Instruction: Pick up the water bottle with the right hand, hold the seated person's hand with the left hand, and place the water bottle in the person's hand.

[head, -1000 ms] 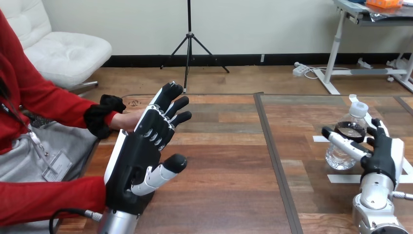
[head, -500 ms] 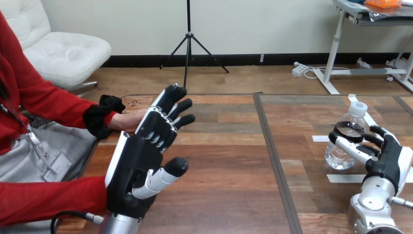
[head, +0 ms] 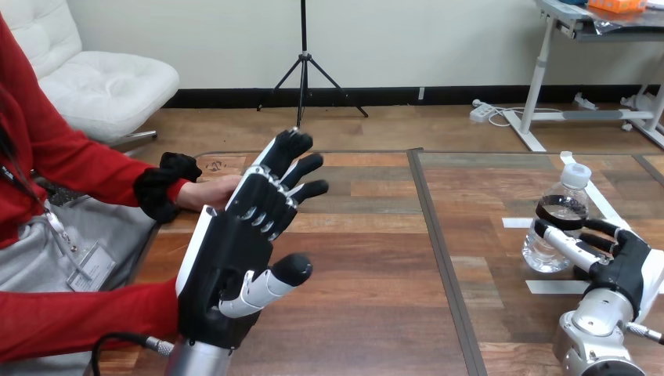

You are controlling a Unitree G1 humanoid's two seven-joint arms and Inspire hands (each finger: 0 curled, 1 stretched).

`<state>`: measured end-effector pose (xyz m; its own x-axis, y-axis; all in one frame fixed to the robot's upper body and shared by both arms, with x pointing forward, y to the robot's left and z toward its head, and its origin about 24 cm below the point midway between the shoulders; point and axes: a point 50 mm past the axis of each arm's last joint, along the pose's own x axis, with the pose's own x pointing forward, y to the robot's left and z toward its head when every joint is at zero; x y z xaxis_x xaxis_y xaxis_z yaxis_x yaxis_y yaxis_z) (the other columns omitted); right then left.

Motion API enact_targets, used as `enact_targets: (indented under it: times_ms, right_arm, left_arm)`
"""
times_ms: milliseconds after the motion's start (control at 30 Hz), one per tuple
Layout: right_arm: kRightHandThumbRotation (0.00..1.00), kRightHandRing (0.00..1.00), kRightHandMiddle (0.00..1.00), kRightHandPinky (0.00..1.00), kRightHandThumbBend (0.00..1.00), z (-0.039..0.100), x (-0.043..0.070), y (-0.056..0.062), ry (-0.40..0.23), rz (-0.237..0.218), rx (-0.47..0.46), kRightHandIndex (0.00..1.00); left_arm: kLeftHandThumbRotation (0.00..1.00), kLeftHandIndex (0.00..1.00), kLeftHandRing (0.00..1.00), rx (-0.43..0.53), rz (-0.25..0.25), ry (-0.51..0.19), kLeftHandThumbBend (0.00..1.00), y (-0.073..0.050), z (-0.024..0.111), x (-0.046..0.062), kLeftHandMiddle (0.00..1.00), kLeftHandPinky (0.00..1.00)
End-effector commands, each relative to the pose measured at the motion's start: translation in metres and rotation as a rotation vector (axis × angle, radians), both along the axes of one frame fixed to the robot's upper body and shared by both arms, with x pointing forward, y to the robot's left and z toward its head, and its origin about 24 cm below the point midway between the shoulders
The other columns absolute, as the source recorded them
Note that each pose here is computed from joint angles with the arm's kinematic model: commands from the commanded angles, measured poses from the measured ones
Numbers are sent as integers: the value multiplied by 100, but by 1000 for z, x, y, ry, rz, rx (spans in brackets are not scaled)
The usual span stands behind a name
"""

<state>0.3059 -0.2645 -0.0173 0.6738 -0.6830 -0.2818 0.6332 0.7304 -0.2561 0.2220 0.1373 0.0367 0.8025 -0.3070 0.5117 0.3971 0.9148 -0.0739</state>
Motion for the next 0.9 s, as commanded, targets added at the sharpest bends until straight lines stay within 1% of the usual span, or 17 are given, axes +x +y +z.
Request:
enact_targets:
  times_ms: [0,100,233,400,600,733,867]
  right_arm:
    - [0,57,59,53,93,30,27,8,-110,8,23,53]
    - [0,58,59,55,92,29,26,7,-85,15,5,53]
    - [0,58,60,55,91,28,25,7,-78,11,0,52]
    - [0,58,60,52,91,28,25,7,-60,11,-22,51]
    - [0,58,60,52,91,27,24,5,-62,13,-23,52]
    - [0,59,61,53,90,28,24,5,-74,7,-10,52]
    - [0,59,60,53,90,28,24,5,-84,2,-9,51]
  left_arm:
    - [55,90,88,-24,-13,-64,100,-6,16,4,92,80]
    - [54,90,88,-32,-23,-62,100,-8,16,4,92,80]
    - [53,90,88,-39,-29,-62,100,-10,16,4,92,80]
    - [54,91,89,-55,-50,-54,100,-11,16,5,93,80]
    - [54,91,89,-52,-57,-60,100,-13,17,6,93,81]
    - [55,91,90,-47,-58,-67,100,-15,17,7,93,81]
    - [57,91,89,-46,-65,-69,100,-17,18,9,93,81]
